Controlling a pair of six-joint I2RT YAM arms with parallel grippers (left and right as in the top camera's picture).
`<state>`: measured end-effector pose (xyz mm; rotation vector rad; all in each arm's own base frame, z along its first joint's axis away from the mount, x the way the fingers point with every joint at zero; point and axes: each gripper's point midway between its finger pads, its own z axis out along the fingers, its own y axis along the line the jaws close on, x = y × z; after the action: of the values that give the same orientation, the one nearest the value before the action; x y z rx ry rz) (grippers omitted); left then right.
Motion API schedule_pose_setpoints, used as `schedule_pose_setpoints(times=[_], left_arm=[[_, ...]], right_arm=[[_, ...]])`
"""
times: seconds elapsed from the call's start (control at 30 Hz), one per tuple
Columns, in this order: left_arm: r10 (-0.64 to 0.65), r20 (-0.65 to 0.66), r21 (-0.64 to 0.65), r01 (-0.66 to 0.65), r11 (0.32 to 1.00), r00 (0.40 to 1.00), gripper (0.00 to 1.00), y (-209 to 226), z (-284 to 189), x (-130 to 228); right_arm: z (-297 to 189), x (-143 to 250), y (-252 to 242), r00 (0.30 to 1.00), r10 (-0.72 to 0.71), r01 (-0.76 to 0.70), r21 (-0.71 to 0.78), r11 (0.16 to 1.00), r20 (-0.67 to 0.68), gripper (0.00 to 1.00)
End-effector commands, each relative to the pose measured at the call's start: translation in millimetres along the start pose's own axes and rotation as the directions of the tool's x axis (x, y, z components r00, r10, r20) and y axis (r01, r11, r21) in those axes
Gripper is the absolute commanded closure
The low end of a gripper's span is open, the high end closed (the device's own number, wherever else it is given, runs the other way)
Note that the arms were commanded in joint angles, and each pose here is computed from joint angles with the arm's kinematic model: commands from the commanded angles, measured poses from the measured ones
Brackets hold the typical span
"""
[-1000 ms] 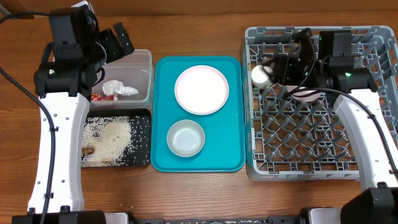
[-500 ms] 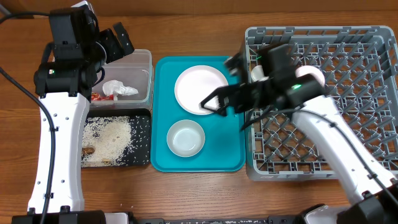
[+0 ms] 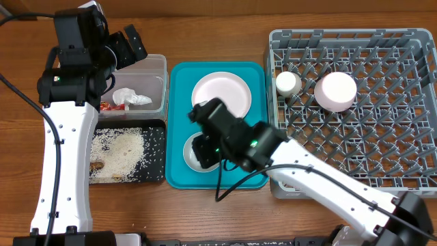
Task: Sort waste into correct bins and load items into the dishwasher
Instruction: 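Move the right gripper to the white bowl on the teal tray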
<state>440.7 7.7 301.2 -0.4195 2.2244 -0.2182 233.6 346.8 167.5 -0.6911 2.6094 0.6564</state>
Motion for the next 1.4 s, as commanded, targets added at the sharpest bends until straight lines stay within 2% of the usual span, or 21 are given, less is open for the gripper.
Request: schedule_pose_setpoints(times=[0.0, 0.4, 0.67, 0.97, 1.07, 1.37], left_arm=[[0.02, 0.013, -0.004, -0.02, 1.0, 1.0, 0.0, -2.1, -1.3, -3.4], [0.02, 0.013, -0.004, -0.02, 1.0, 1.0, 0.0, -2.2, -1.3, -3.5], [0.02, 0.013, -0.004, -0.02, 1.0, 1.0, 0.0, -2.1, -1.3, -3.4], [0.02, 0.013, -0.004, -0.02, 1.0, 1.0, 0.0, -2.2, -1.3, -3.5], [0.02, 0.013, -0.004, -0.02, 1.0, 1.0, 0.0, -2.1, -1.3, -3.4], [0.02, 0.013, -0.004, -0.02, 1.0, 1.0, 0.0, -2.1, -1.3, -3.4]], right_arm=[[19.1, 2.1, -5.4, 1.0, -0.007, 0.006, 0.086, 0.996, 0.009, 0.78], [85.4, 28.1, -10.4, 0.994, -0.026, 0.039, 0.122, 0.992, -0.105, 0.71], [90.3, 32.6, -7.6, 0.992, -0.023, 0.036, 0.1, 0.994, -0.126, 0.71], [89.9, 39.1, -6.1, 0.988, -0.018, 0.032, 0.086, 0.996, -0.155, 0.65], [90.9, 38.1, -5.5, 0.988, -0.02, 0.033, 0.084, 0.996, -0.151, 0.6], [113.5, 49.7, -14.6, 0.981, -0.018, 0.039, 0.105, 0.994, -0.194, 0.59]])
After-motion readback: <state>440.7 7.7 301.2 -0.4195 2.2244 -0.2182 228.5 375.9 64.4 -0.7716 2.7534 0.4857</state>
